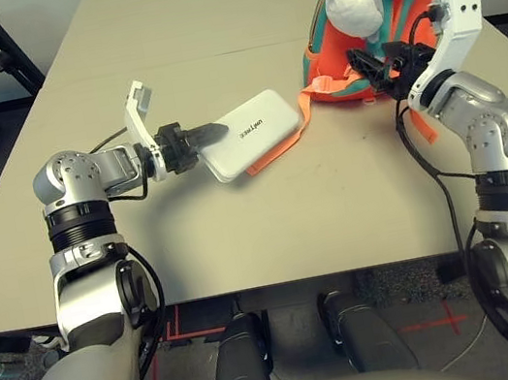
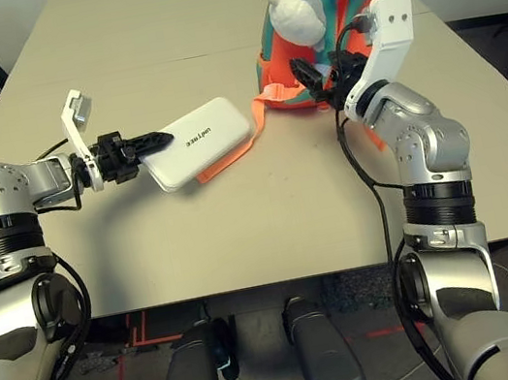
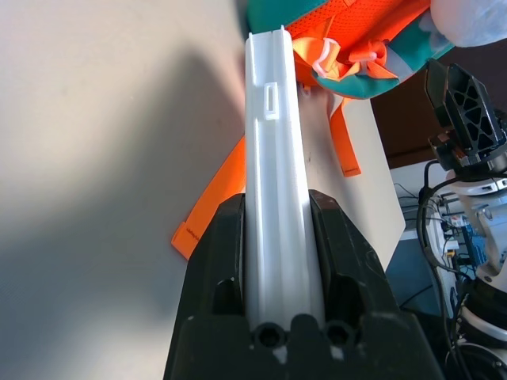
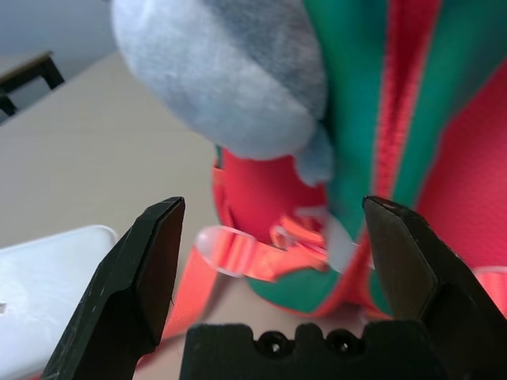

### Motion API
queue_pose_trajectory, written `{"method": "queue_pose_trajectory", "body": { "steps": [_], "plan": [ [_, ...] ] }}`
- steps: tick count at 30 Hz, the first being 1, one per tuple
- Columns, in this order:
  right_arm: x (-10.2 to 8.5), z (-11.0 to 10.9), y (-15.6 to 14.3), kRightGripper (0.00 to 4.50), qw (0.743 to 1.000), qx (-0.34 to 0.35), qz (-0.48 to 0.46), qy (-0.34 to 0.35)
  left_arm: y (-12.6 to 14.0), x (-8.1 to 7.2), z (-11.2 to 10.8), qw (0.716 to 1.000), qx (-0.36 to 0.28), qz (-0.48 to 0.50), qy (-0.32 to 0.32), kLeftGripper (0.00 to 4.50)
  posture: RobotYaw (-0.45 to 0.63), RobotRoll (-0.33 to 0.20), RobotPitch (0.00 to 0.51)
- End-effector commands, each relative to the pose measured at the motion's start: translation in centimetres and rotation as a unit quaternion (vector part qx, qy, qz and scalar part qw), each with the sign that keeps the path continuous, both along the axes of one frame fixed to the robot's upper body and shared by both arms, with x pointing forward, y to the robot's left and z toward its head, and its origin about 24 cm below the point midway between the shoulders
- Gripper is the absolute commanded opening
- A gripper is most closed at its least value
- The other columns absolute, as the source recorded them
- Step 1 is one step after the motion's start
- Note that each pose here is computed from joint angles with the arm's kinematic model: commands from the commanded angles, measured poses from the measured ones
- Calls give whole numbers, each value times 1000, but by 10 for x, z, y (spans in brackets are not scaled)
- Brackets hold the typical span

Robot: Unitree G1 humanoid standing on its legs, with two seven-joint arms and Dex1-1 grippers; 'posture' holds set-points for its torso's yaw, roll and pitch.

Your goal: Put the pencil case into the backpack and zip it.

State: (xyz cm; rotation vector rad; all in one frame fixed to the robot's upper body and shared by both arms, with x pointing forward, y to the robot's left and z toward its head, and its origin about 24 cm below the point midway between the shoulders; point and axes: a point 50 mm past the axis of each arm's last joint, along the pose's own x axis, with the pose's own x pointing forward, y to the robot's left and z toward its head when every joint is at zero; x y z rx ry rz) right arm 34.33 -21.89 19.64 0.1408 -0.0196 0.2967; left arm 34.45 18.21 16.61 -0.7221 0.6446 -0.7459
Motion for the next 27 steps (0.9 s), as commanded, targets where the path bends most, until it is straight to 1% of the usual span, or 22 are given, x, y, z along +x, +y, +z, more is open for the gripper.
{"method": "queue_pose_trajectory", "body": {
  "steps": [1,5,8,11,14,16,23,27],
  "plan": [
    [-7,2,-7,4500,1000,-19,1,11,1,-2,4,1000,-4,0,-11,1018,-185,0,132],
    [-11,5,-13,4500,1000,-29,-3,10,0,-2,3,1000,-3,-1,-10,1018,-190,0,132],
    [-7,2,-14,4500,999,-29,-13,10,-1,-1,4,1000,-2,-1,-10,1018,-196,0,132],
    [0,-3,-11,4500,1000,-21,-17,8,-1,0,4,1000,-1,0,-11,1018,-190,0,126],
    [12,-11,-8,4500,1000,-8,-22,6,-1,2,8,1000,-4,4,-19,1018,-176,0,122],
    [20,-15,-8,4500,999,-16,-28,3,-1,3,9,1000,-2,5,-23,1018,-167,0,117],
    [43,-18,-10,4500,997,-26,-60,-28,3,1,11,999,-5,14,-31,1018,-139,0,114],
    [49,-25,-9,4500,997,-26,-68,-32,3,0,11,999,-5,16,-31,1018,-131,0,116]
  ]
}}
